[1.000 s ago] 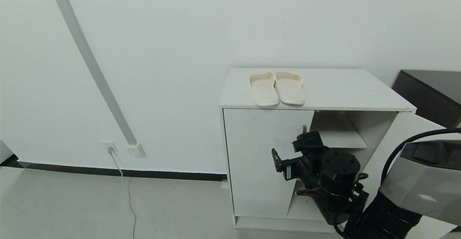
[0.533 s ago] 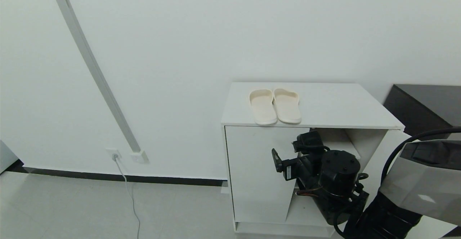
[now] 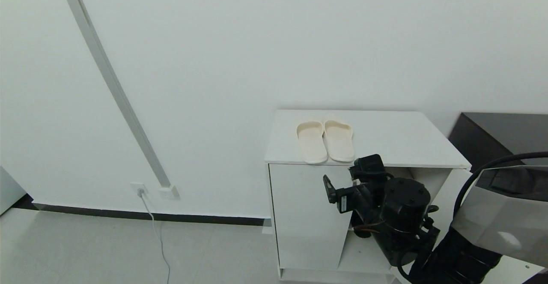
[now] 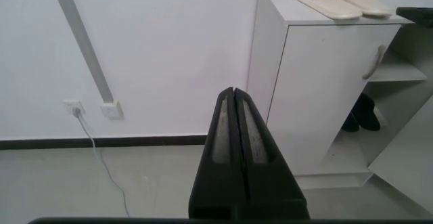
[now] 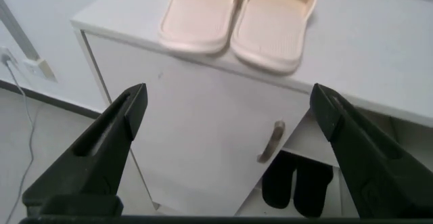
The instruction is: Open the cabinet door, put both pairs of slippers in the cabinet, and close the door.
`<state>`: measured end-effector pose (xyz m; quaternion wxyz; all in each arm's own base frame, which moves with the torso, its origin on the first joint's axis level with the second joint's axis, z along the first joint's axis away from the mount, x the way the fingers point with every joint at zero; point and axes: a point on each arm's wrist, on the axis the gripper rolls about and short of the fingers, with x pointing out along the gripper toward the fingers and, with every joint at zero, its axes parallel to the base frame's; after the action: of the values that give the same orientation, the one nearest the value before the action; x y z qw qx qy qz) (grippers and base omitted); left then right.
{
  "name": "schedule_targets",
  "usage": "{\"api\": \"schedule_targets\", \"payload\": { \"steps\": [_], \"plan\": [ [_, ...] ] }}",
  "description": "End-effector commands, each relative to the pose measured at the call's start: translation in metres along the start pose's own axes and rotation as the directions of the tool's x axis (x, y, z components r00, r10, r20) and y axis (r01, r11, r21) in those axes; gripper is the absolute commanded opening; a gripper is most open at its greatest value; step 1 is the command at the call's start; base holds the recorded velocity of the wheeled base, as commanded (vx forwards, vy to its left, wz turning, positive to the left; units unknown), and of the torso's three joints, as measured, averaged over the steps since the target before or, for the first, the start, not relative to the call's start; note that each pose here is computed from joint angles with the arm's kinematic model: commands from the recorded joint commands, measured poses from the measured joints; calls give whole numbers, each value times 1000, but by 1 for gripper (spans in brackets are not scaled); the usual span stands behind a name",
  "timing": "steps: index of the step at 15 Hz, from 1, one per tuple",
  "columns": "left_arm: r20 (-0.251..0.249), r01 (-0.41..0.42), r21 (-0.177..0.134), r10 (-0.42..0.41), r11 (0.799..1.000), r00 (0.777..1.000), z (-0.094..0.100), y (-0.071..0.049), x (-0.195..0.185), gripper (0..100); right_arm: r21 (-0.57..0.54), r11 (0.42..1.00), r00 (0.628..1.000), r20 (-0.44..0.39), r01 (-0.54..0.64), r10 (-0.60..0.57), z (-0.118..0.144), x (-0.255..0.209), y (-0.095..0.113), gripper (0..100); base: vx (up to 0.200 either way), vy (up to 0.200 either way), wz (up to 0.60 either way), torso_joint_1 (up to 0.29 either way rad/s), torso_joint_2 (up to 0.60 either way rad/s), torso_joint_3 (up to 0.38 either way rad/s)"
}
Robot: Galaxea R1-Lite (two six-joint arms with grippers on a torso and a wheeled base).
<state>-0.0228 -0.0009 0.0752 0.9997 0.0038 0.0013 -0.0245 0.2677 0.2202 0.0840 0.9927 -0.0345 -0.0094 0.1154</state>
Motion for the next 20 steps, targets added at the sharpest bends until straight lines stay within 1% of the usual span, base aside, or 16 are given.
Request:
{"api": "schedule_targets", "payload": {
  "steps": [1, 2, 4, 5, 6, 7, 9, 10, 11, 13, 14, 15, 16, 18, 20],
  "plan": [
    [-2, 0, 0, 0, 1000, 1000, 0, 0, 0, 0, 2, 1000, 1000, 5, -10, 10, -5, 2, 0, 100, 0, 0, 0, 173, -373, -203],
    [-2, 0, 0, 0, 1000, 1000, 0, 0, 0, 0, 0, 1000, 1000, 9, -27, 27, -8, 3, 0, 100, 0, 0, 0, 71, -139, -71],
    [-2, 0, 1, 0, 1000, 1000, 0, 0, 0, 0, -62, 998, 1000, 25, -5, 7, -7, 14, -13, 100, 0, 0, 0, 0, 0, 0],
    [-2, 0, 3, 0, 1000, 1000, 0, 0, 0, 0, -80, 997, 997, 74, 2, 4, 6, 21, -18, 100, 0, 0, 0, 0, 0, 0],
    [-2, 2, 1, -2, 1000, 1000, 0, 0, 0, 0, -68, 998, 994, 105, 15, -7, 17, 28, -18, 100, 0, 0, 0, 0, 0, 0],
    [-2, 2, 3, -2, 1000, 1000, 0, 0, 0, 0, -81, 997, 999, 48, 11, -7, 27, 34, -17, 100, 0, 0, 0, 0, 0, 0],
    [-2, 2, 5, -2, 1000, 1000, 0, 0, 0, 0, -28, 1000, 999, -44, 13, -14, 52, 43, -13, 100, 0, 0, 0, 0, 0, 0],
    [-2, 2, 5, -2, 1000, 1000, 0, 0, 0, 0, -5, 999, 996, -81, 48, -48, 66, 46, -9, 100, 0, 0, 0, 0, 0, 0],
    [-2, 2, 6, -2, 1000, 1000, 0, 0, 0, 0, 30, 997, 993, -95, 73, -70, 84, 50, -5, 100, 0, 0, 0, 0, 0, 0],
    [-2, 2, 5, -2, 1000, 1000, 0, 0, 0, 0, 52, 997, 990, -132, 63, -56, 116, 44, -1, 100, 0, 0, 0, 0, 0, 0],
    [-2, 0, 5, 0, 1000, 1000, 0, 0, 0, 0, 61, 997, 988, -150, 56, -47, 125, 40, 1, 100, 0, 0, 0, 0, 0, 0],
    [-2, 0, 5, 0, 1000, 1000, 0, 0, 0, 0, 95, 995, 981, -191, 42, -23, 137, 30, 6, 100, 0, 0, 0, 0, 0, 0],
    [-2, 2, 5, -2, 1000, 1000, 0, 0, 0, 0, 115, 992, 974, -226, 47, -20, 139, 26, 7, 100, 0, 0, 0, 0, 0, 0],
    [-2, 2, 1, -2, 1000, 1000, 0, 0, 0, 0, 152, 986, 966, -257, 72, -31, 135, 24, 8, 100, 0, 0, 0, 0, 0, 0],
    [-2, 2, 1, -2, 1000, 1000, 0, 0, 0, 0, 140, 987, 957, -289, 82, -39, 124, 22, 8, 100, 200, 0, 0, 2, 2, 0]
  ]
}}
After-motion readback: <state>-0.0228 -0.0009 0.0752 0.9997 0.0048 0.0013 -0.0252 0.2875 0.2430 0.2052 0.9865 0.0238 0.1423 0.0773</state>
